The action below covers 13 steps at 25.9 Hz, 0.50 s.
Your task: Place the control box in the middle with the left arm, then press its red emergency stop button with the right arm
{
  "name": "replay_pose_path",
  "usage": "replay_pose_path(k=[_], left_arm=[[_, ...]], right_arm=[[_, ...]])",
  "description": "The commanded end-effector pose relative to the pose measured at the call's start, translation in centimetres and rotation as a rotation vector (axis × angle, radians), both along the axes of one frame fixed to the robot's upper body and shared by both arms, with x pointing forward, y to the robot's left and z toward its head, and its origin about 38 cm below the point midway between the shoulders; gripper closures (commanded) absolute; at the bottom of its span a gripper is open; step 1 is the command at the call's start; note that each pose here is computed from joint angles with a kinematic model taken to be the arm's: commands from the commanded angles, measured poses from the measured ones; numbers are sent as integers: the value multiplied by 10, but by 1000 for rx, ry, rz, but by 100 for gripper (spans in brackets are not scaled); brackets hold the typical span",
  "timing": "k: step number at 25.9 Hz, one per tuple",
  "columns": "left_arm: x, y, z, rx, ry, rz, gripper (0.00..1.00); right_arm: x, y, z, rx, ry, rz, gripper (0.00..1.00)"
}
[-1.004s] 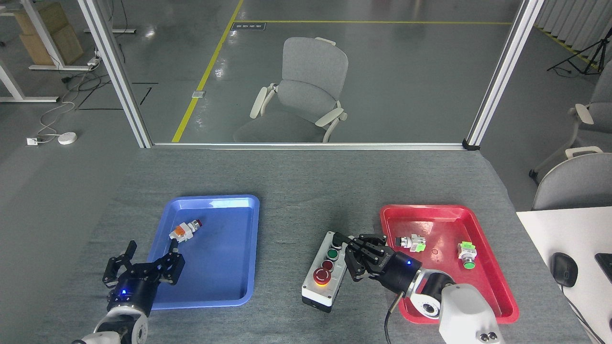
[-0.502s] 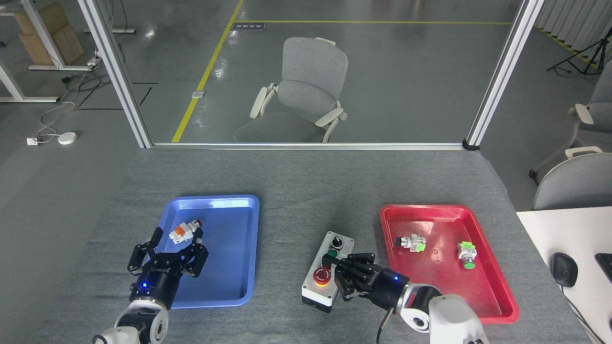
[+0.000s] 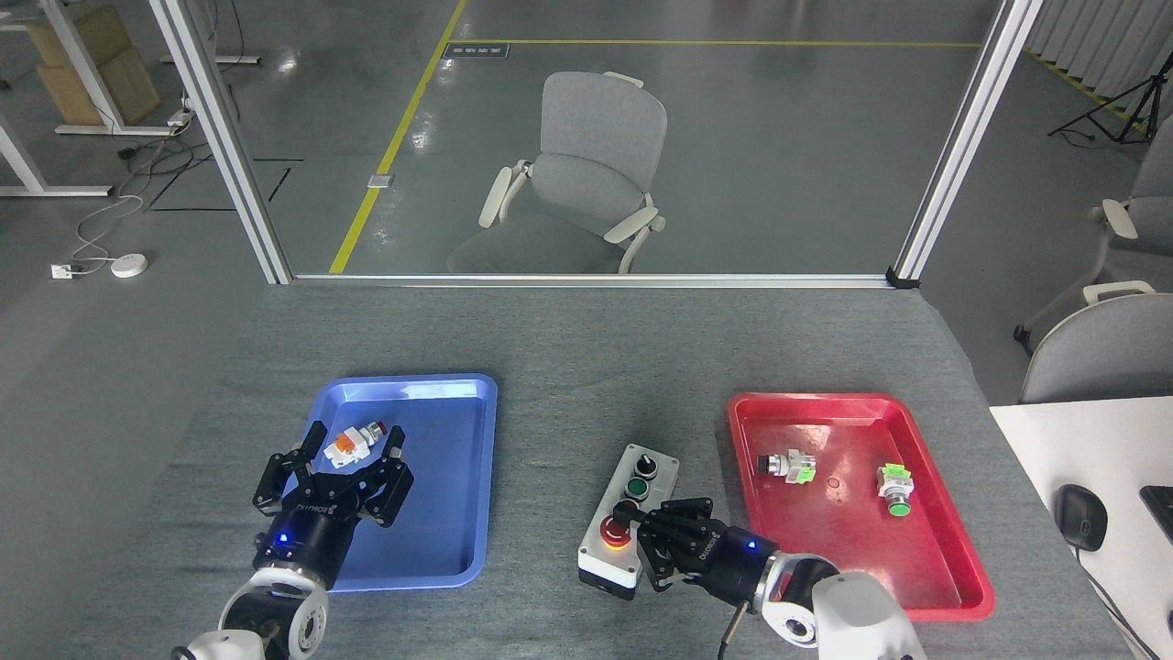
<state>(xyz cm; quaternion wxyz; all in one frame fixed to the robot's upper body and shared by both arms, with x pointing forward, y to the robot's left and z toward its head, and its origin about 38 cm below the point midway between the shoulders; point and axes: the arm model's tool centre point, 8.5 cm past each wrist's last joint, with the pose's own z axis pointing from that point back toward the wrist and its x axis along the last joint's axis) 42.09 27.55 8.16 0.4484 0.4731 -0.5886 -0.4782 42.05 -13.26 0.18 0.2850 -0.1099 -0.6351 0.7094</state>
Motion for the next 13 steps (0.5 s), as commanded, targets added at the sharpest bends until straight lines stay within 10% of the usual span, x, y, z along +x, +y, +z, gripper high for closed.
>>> replay_pose_path(k=[1,12,13], left_arm=[[-6,-1,-5,-5,11,-3,1],[-9,3,-25,-15,74,9,1],[-9,4,-25,-17,74,10,1]], right_arm=[[-3,1,-5,-33,12,15,100],[3,-3,0,-3,6,-10,100],[5,-3,4,27,2,-23,84]])
